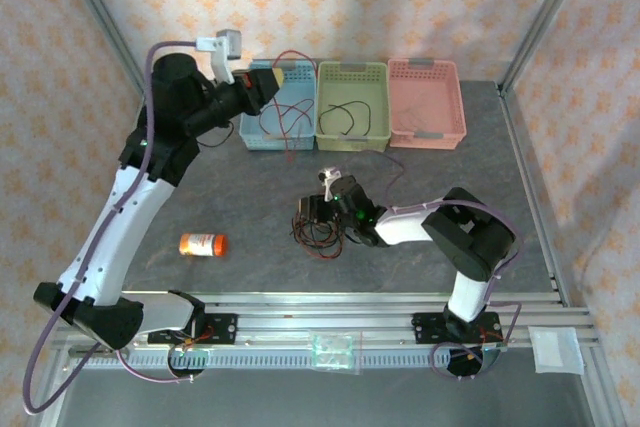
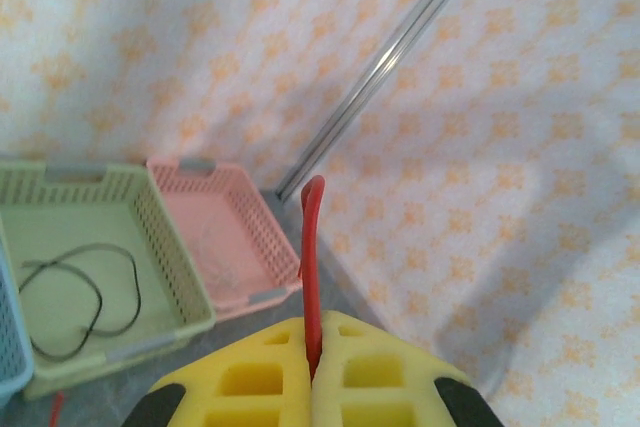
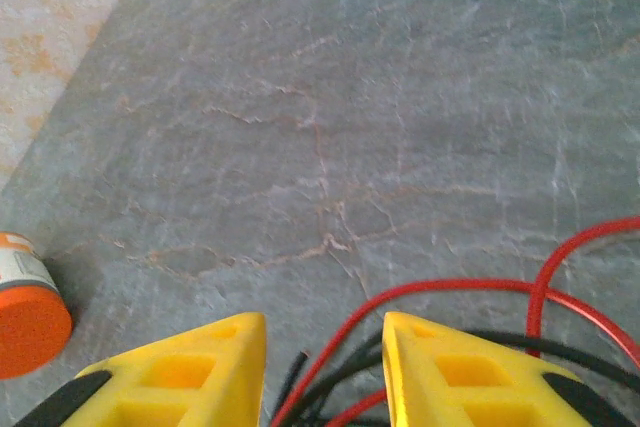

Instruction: Untangle the cables

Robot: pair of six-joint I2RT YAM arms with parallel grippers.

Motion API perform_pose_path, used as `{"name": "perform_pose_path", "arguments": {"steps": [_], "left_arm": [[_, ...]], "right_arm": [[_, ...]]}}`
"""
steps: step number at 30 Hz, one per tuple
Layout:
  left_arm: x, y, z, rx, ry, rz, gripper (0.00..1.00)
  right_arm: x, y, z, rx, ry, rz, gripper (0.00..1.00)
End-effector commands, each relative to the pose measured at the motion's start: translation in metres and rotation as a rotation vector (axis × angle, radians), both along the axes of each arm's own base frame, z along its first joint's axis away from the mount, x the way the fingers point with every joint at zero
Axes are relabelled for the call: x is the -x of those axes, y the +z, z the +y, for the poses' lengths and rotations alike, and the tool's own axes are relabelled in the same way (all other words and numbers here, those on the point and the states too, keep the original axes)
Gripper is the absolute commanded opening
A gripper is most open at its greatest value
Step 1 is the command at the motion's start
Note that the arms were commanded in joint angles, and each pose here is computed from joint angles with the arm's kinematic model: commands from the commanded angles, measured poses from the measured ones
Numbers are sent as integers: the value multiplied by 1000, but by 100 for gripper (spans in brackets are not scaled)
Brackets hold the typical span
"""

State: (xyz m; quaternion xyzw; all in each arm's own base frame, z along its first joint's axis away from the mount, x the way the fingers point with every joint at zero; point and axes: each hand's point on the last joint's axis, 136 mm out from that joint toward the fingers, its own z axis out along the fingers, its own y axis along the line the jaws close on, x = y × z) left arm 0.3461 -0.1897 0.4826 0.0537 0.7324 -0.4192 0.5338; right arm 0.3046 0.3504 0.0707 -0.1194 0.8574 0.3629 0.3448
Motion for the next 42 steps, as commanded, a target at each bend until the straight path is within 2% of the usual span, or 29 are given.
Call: {"name": "perform_pose_path", "arguments": {"steps": [1, 6, 10, 12, 13, 21, 25, 29, 32, 35, 38, 42], "left_arm": [[8, 20, 12, -60, 44, -52, 0], [5, 38, 27, -110, 126, -96, 0], [-7, 37, 40, -156, 217, -105, 0], [-15, 33, 42, -176, 239, -105, 0], [-19, 31, 43, -184, 248, -106, 0], [-64, 0, 40, -249, 301, -76, 0], [-89, -19, 40, -294, 333, -61, 0], [-117, -44, 47, -390, 403, -35, 0], [-137, -66, 51, -454, 439, -15, 0], [-157, -84, 55, -495, 466, 7, 0], [-174, -101, 56, -519, 474, 26, 0], [-197, -124, 60, -555, 504, 52, 0]], "right_arm": [[1, 8, -5, -10, -23, -17, 36], [7, 7, -12, -6, -24, -10, 36], [11, 28, -18, -21, -27, -34, 36], [14, 47, -22, -41, -31, -60, 62], [14, 55, -24, -42, -34, -72, 67], [6, 133, -52, -11, -136, -218, 69], [-3, 157, -65, 16, -220, -239, 72], [-10, 180, -71, -42, -304, -226, 85], [-8, 199, -75, -137, -336, -238, 100], [-9, 203, -94, -163, -432, -234, 100], [-9, 200, -97, -83, -416, -266, 100], [-1, 217, -105, -99, -406, -309, 100]]}}
